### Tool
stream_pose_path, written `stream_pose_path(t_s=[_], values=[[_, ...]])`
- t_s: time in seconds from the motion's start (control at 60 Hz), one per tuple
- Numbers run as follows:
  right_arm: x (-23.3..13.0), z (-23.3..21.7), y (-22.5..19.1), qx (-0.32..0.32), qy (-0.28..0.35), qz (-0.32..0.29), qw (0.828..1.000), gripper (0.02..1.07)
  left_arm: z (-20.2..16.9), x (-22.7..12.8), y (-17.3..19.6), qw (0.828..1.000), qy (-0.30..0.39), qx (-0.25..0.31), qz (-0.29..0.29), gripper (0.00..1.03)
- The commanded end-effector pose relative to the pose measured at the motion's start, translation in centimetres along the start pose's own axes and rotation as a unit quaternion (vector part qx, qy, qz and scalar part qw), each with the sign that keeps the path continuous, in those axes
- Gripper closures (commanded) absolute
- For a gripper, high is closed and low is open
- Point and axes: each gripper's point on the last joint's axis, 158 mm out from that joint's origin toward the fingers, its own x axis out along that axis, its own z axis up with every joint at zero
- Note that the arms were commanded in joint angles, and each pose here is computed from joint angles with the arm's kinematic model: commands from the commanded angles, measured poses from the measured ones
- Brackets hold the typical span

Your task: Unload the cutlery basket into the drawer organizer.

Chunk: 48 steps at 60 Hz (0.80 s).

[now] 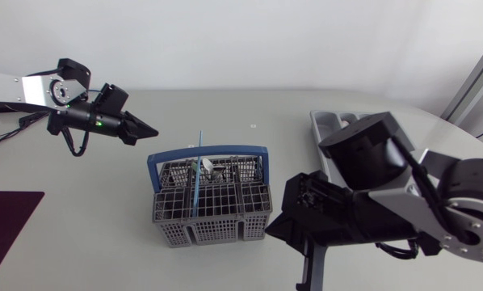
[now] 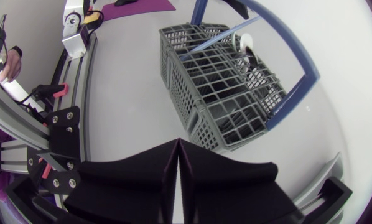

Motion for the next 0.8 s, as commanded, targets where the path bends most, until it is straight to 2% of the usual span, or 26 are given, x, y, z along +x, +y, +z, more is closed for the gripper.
stream_pose_path(t_s=[0.0, 0.217, 0.517, 0.783], values=[[2.0, -1.8, 0.7, 0.005, 0.023, 0.017, 1.0, 1.01, -0.7, 1.9, -0.7, 1.0, 0.008, 0.013, -0.028, 0.7], [4.7, -1.4, -1.3, 0.005, 0.027, 0.011, 1.0, 1.01, -1.0, 3.4, -2.2, 0.998, 0.016, 0.018, -0.051, 0.7], [5.6, 0.2, -8.4, 0.034, 0.011, -0.043, 0.998, 1.01, -3.5, 2.7, -5.8, 0.992, 0.045, 0.046, -0.111, 0.7], [7.9, 2.1, -14.5, 0.057, 0.001, -0.075, 0.996, 1.01, -5.5, 1.5, -9.2, 0.983, 0.064, 0.056, -0.163, 0.71]])
